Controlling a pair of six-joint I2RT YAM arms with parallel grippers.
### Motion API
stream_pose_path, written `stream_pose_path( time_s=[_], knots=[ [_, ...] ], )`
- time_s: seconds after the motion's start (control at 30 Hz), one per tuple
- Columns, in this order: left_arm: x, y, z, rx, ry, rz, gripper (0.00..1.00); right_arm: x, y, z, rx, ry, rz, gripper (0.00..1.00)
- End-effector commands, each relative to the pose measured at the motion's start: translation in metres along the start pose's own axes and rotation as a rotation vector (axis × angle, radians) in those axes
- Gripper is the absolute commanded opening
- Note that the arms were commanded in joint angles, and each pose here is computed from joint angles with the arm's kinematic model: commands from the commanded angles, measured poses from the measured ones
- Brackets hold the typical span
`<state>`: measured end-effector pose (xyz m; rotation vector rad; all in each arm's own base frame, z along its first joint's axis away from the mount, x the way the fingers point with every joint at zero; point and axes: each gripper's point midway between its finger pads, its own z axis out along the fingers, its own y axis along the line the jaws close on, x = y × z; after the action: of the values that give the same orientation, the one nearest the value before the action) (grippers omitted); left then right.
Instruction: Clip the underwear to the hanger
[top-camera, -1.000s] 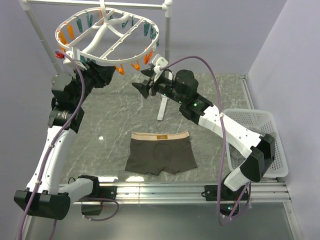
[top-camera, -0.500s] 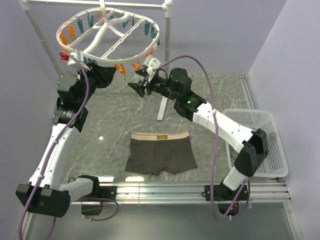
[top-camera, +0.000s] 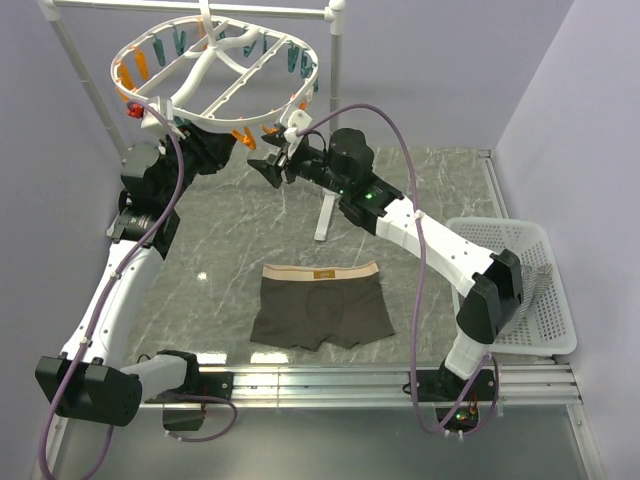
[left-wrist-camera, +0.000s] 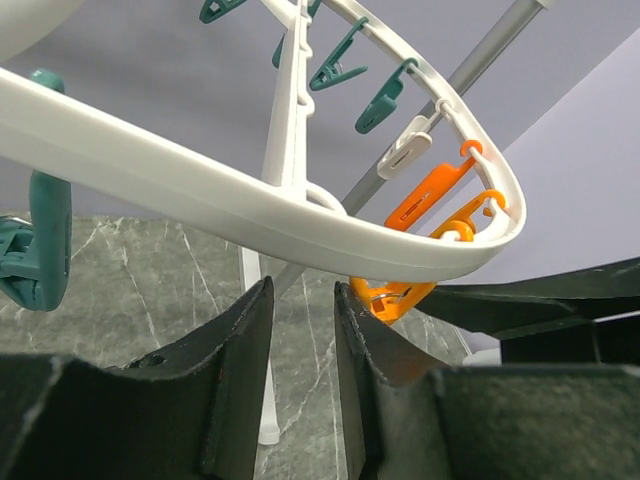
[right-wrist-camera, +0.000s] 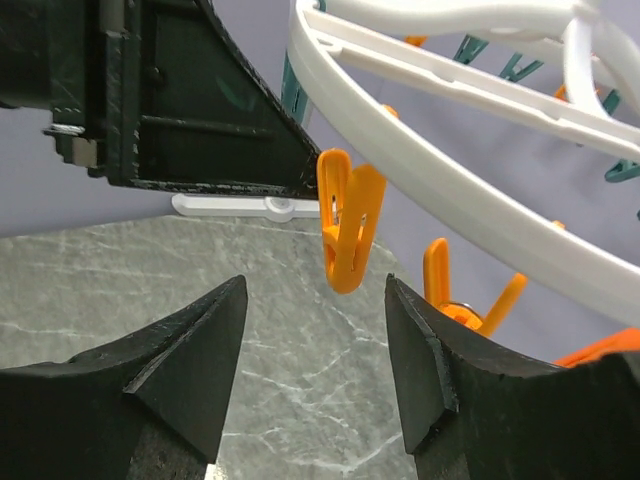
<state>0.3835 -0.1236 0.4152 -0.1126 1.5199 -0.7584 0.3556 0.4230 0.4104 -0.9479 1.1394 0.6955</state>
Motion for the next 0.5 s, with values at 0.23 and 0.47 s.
stream_pose_path(
  time_s=[0.23, 0.47],
  knots=[
    [-0.029, -0.030, -0.007, 0.095, -0.072, 0.032, 0.35, -0.026, -0.014, 0.021, 0.044, -0.083, -0.008, 0.63],
    [-0.030, -0.036, -0.009, 0.119, -0.069, 0.036, 0.35, -0.019, -0.013, 0.027, 0.034, -0.074, 0.001, 0.59]
  ],
)
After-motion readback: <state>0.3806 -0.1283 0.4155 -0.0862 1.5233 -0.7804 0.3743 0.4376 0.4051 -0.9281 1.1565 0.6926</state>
